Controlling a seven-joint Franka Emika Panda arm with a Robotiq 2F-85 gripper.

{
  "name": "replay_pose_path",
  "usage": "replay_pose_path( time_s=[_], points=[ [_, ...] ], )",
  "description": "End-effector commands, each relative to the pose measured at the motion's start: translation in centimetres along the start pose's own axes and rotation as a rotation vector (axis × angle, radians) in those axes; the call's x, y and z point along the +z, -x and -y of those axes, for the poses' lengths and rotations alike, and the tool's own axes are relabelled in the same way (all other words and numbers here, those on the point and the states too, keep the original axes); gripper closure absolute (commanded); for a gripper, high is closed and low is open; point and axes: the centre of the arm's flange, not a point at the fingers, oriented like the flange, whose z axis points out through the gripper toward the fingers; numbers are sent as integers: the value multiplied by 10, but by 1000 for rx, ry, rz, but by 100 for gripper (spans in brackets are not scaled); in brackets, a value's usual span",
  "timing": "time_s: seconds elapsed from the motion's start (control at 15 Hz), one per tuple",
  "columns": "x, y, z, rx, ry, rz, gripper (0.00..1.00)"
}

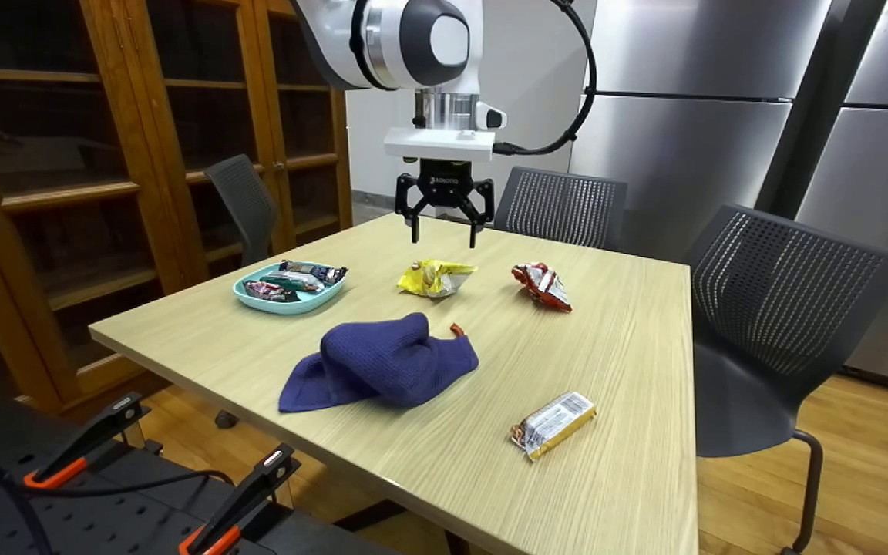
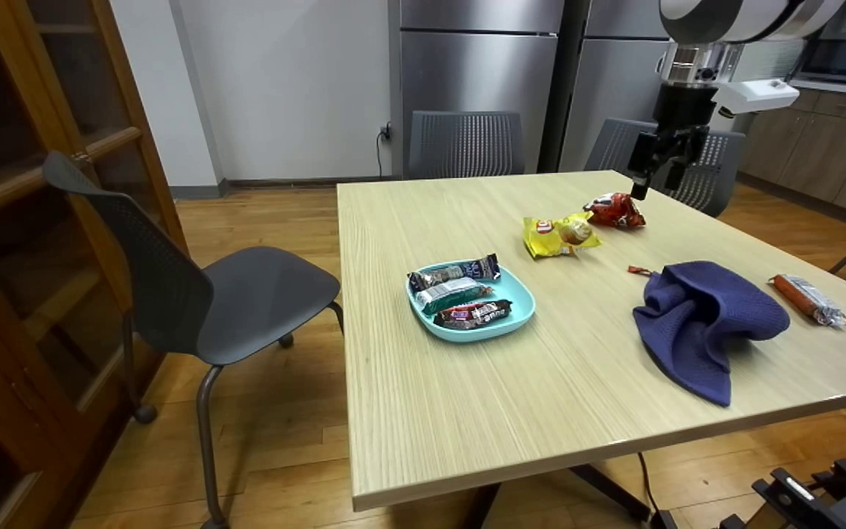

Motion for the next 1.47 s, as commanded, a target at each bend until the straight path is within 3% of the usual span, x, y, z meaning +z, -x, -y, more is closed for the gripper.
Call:
replay_pose_path(
  time_s=[0.0, 0.53, 0.93, 1.4],
  points=[
    [-3, 33, -10, 180, -64, -35, 0],
    [18, 117, -62, 563, -159, -77, 0],
    [38, 166, -106, 634, -131, -59, 0],
    [68, 187, -141, 783, -89, -72, 0]
  ],
)
